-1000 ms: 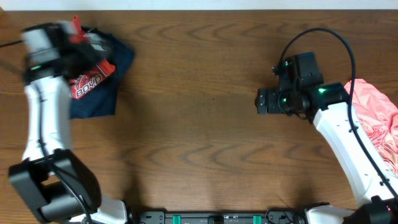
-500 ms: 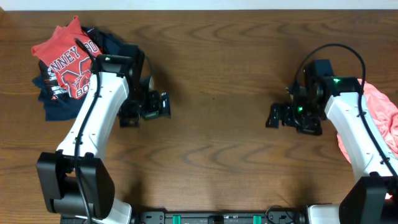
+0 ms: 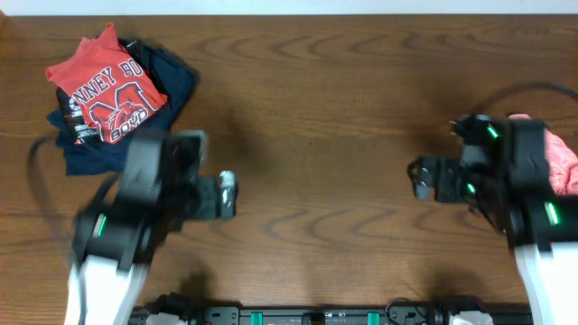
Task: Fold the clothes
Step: 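Release the coral shirt and retract the left gripper toward the base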
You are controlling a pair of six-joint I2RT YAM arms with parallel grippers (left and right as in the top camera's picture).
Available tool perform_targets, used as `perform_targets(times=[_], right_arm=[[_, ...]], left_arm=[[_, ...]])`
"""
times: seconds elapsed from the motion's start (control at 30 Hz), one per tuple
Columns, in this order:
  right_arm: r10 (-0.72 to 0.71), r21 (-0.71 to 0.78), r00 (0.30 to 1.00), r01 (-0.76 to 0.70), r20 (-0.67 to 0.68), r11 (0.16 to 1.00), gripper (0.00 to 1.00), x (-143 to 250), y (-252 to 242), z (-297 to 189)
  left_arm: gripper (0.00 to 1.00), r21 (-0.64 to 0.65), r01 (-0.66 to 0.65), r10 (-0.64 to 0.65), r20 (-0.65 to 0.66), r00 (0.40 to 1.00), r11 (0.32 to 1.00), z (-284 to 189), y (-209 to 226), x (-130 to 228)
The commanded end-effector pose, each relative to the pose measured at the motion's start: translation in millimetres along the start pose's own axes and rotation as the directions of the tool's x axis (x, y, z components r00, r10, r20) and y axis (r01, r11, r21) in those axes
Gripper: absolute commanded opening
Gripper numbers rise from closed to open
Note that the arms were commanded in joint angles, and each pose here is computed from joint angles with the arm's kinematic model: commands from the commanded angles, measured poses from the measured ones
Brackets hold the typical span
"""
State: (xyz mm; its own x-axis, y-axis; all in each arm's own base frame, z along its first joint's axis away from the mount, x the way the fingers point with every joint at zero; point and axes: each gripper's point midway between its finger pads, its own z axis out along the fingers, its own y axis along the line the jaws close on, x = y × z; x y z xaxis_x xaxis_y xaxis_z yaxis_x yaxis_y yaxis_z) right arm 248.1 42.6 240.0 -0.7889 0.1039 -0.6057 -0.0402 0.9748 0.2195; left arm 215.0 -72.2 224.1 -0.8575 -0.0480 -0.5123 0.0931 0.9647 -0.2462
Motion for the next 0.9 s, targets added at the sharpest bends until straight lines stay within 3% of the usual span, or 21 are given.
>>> perform_targets(times=[0.0, 0.3, 0.87], right_arm=[[0.004, 0.048, 0.991, -0.010, 0.134, 0.999, 0.99, 2, -8, -19], [-0.008, 0.032, 0.975, 0.001, 0.224, 0.999, 0.99, 31, -6, -61], [0.013, 0.061, 0.998, -0.017, 0.065, 0.998, 0.99, 74, -14, -58]], left_arm=[[0.98, -0.003, -0.033, 0.033, 0.123, 0.992, 0.999, -14, 4, 5], [0.98, 0.032, -0.064, 0.051, 0.304, 0.951, 0.997, -57, -1, 14], [0.98, 0.034, -0.066, 0.052, 0.315, 0.948, 0.997, -60, -1, 14]])
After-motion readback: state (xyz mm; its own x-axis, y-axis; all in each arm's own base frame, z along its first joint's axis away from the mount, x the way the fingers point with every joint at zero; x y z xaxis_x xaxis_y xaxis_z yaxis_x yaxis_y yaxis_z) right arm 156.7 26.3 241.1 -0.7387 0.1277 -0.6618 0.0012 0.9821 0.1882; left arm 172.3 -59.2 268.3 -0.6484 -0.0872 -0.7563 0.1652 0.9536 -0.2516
